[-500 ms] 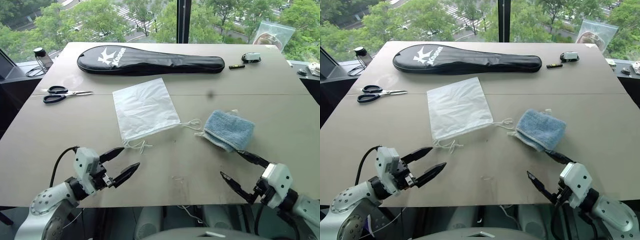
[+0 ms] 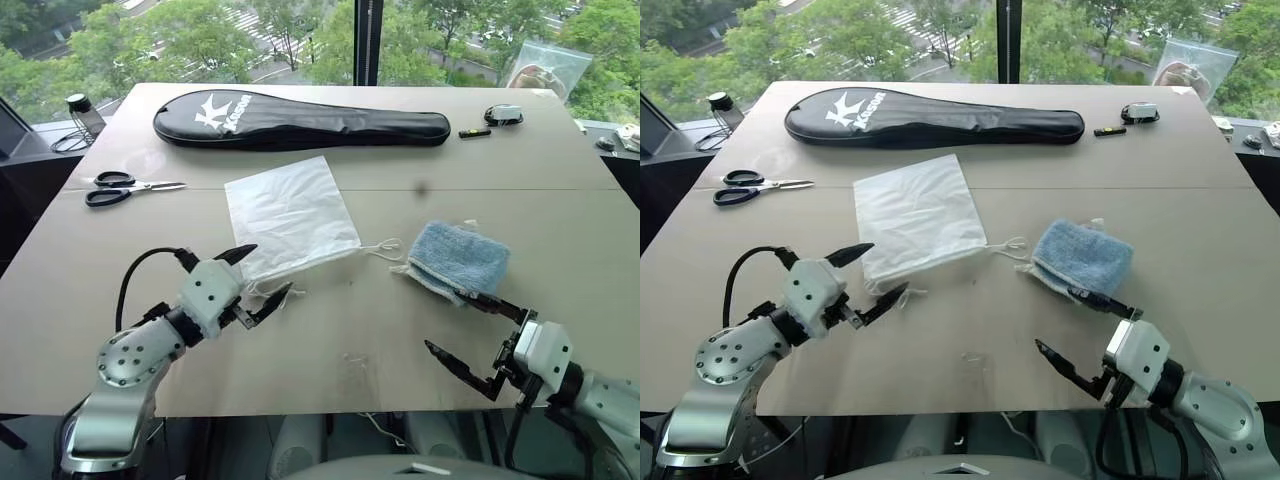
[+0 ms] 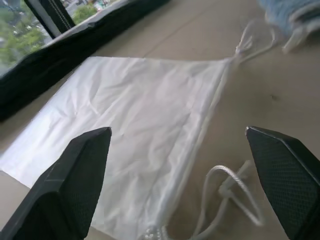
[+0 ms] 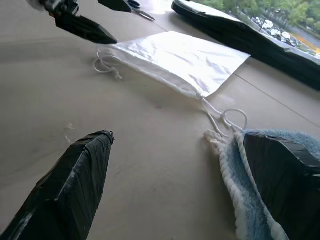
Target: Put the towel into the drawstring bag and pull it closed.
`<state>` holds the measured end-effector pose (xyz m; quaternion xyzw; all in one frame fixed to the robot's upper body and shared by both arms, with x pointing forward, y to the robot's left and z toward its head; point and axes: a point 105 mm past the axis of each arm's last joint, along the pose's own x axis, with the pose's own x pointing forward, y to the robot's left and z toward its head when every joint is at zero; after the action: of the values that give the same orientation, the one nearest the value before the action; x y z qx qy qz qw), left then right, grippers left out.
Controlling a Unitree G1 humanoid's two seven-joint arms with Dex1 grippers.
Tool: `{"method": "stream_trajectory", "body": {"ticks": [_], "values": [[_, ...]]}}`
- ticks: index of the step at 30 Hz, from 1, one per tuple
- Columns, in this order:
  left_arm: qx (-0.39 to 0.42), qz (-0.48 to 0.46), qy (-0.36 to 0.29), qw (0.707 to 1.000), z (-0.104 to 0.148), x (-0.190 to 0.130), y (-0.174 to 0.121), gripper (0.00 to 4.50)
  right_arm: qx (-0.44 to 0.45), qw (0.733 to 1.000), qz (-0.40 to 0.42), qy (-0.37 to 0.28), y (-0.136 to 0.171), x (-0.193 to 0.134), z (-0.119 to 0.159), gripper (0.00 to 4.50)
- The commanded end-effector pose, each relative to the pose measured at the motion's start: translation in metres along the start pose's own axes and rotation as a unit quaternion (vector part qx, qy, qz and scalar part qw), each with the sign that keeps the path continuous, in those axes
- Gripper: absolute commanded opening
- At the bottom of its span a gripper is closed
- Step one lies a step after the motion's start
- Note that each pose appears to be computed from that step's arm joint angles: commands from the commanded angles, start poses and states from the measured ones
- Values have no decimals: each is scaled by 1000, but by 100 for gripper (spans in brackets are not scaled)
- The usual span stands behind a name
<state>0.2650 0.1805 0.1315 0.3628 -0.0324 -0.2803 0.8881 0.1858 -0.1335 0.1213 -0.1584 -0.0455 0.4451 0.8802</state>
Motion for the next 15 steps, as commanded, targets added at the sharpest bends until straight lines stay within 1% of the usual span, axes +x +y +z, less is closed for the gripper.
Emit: {"method": "stream_trajectory", "body": {"ticks": [1, 3, 7, 11, 15], "values": [[108, 23, -7, 994, 8, 12, -3, 446, -15, 1000, 2, -10, -1, 3, 6, 450], [146, 30, -9, 989, 4, 22, -9, 446, -20, 1000, 2, -10, -2, 7, 7, 450], [175, 46, -14, 983, -1, 33, -13, 446, -24, 1000, 1, -13, -3, 13, 12, 450], [186, 54, -18, 981, -4, 37, -13, 446, -26, 1000, 1, -12, -4, 15, 14, 450], [178, 72, -28, 981, 0, 42, -11, 446, -26, 1000, 0, -9, -4, 14, 14, 450]]}}
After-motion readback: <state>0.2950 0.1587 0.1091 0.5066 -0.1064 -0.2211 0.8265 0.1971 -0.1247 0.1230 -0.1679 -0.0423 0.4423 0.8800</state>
